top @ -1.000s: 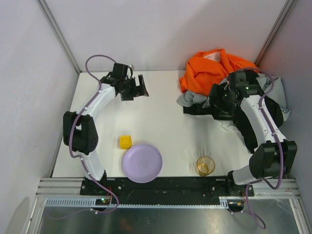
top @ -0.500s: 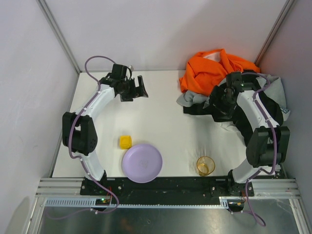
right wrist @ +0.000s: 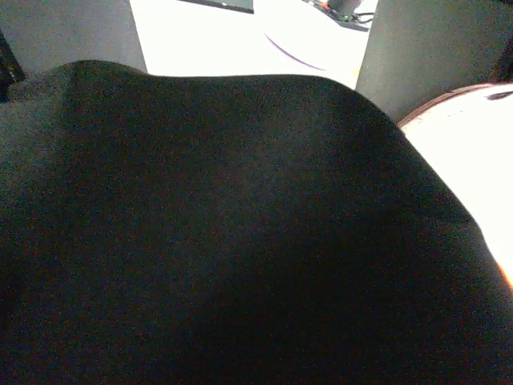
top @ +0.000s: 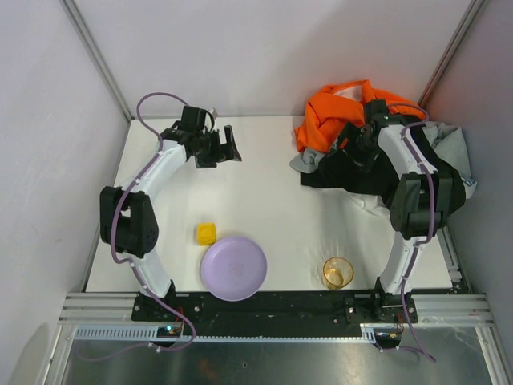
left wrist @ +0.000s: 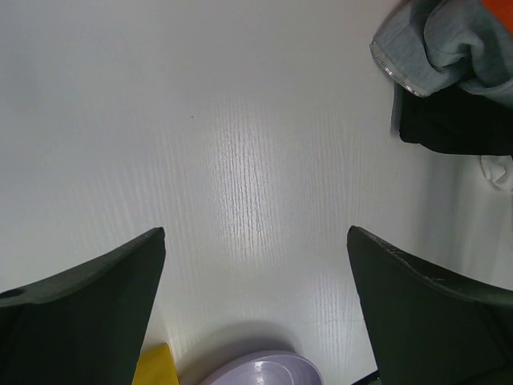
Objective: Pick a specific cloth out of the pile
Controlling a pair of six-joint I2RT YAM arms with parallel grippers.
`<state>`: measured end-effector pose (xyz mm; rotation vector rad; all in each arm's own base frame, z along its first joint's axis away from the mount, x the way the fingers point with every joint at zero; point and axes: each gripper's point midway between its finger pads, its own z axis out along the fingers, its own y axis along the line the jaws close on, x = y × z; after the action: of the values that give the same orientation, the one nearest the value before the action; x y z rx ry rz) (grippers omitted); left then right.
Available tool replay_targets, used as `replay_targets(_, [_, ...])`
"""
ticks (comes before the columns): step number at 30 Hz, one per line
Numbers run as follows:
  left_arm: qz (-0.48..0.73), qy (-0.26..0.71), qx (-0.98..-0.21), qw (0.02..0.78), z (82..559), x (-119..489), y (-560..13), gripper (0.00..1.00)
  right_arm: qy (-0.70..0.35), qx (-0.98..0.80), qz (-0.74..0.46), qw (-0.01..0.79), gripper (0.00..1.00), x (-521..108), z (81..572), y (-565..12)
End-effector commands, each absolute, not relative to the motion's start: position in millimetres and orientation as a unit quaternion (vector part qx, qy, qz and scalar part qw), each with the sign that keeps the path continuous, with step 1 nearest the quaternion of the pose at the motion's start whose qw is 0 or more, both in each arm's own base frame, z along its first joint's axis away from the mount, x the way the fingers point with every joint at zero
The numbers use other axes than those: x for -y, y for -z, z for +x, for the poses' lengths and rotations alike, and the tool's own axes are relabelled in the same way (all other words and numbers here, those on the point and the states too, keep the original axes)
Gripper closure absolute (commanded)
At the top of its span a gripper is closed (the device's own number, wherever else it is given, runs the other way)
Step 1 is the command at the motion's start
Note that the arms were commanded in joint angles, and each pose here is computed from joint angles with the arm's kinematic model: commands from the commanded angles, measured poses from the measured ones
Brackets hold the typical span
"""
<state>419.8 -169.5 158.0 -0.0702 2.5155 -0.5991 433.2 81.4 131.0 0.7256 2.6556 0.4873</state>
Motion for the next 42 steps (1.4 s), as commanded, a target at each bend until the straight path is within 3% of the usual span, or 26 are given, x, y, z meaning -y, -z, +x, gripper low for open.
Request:
replay_targets(1, [-0.01, 0.231, -0.922, 0.311, 429.3, 168.7, -185.2, 0.0, -0.205, -0.923, 0.263, 0.192, 0.01, -96.9, 470.8, -137.4])
replay_targets(5, [-0.013, 0.231, -0.922, 0.309, 432.0, 168.5, -183.5, 0.0, -0.203, -0.924, 0.273, 0.176, 0.03, -95.6, 476.9, -121.0])
replay_targets(9, [-0.015, 0.232, -0.922, 0.31, 435.3, 168.1, -183.4, 0.0, -0.195, -0.925, 0.274, 0.174, 0.13, -87.4, 476.9, -107.6])
replay_targets(15, [-0.011, 0.237, -0.921, 0.31, 440.4, 170.4, -184.3, 0.0, -0.204, -0.923, 0.255, 0.203, 0.57, -76.0, 479.5, -109.6])
replay_targets(22, [-0.01, 0.239, -0.92, 0.311, 445.3, 171.7, -185.0, 0.0, -0.224, -0.905, 0.245, 0.268, 0.97, -49.8, 493.3, -159.9])
replay_targets(34, [-0.011, 0.249, -0.917, 0.311, 448.9, 175.6, -188.2, 0.0, -0.224, -0.787, 0.221, 0.531, 1.0, 38.4, 548.1, -378.0])
replay_targets(38, [-0.015, 0.251, -0.917, 0.309, 447.9, 175.9, -188.7, 0.0, -0.183, -0.735, 0.261, 0.599, 1.0, 87.8, 550.8, -414.4])
replay_targets(42, [-0.022, 0.253, -0.918, 0.306, 446.4, 176.2, -187.8, 0.0, -0.145, -0.726, 0.297, 0.603, 1.0, 123.7, 555.4, -398.7])
